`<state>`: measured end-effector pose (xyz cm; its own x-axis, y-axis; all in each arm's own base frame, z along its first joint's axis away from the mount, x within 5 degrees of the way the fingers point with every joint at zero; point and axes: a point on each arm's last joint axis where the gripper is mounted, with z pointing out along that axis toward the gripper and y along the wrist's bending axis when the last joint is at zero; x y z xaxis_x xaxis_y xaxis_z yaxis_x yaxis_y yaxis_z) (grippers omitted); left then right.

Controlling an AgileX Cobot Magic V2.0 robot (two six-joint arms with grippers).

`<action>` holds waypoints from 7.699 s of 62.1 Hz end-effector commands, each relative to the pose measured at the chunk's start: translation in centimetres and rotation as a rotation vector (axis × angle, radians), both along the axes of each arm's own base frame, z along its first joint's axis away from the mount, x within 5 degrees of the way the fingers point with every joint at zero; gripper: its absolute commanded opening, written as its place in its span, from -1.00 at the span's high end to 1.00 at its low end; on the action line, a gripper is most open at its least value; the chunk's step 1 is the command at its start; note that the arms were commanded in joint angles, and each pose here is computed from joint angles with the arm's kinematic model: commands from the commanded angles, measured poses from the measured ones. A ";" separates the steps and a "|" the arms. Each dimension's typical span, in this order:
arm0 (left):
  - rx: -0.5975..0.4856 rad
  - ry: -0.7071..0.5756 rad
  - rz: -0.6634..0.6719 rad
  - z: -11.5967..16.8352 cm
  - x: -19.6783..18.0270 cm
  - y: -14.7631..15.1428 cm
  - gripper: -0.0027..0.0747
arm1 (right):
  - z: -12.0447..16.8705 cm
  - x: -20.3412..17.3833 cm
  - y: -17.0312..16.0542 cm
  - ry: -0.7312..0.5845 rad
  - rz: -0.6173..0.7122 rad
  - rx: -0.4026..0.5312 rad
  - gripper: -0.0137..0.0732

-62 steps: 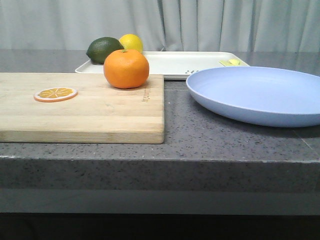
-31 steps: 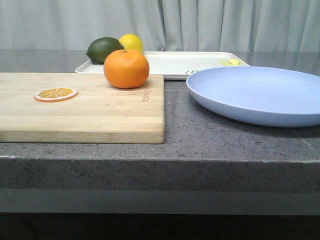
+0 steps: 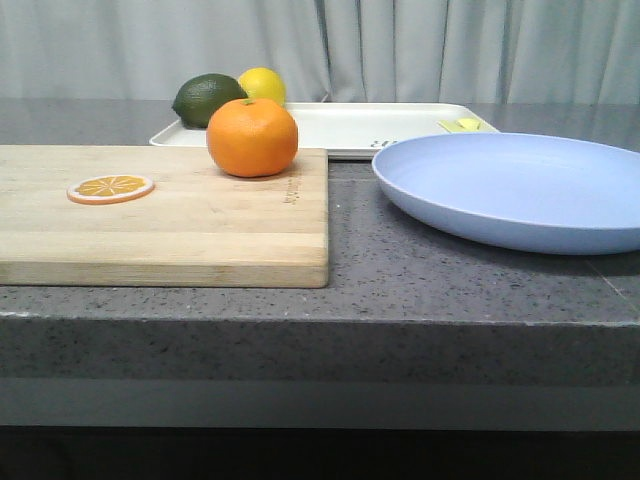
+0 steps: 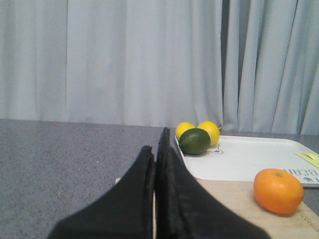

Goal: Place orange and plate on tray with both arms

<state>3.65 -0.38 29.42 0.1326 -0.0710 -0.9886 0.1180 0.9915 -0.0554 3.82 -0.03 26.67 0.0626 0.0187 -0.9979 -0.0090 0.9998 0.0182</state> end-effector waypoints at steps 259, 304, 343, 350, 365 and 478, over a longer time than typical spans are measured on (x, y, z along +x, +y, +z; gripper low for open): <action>0.435 0.736 -0.565 5.5 27.9 -26.7 -0.21 | 6.3 7.2 0.4 0.406 0.027 -0.041 -0.57; 0.498 0.657 -0.763 2.6 26.3 -38.9 -0.21 | 6.3 7.2 0.4 0.406 0.027 -0.041 -0.57; 0.493 0.684 -0.775 3.1 25.6 -38.7 -0.67 | 6.3 7.2 0.4 0.406 0.027 -0.041 -0.57; 0.478 0.682 -0.777 5.0 24.9 -37.8 -0.67 | 6.3 7.2 0.4 0.407 0.027 -0.041 -0.57; 0.422 0.608 -0.759 12.5 22.6 -33.0 -0.67 | 6.3 7.2 0.4 0.407 0.027 -0.041 -0.57; 0.206 0.433 -0.465 8.6 4.7 -5.1 -0.67 | 9.3 16.0 -0.3 0.972 -0.063 0.010 -0.56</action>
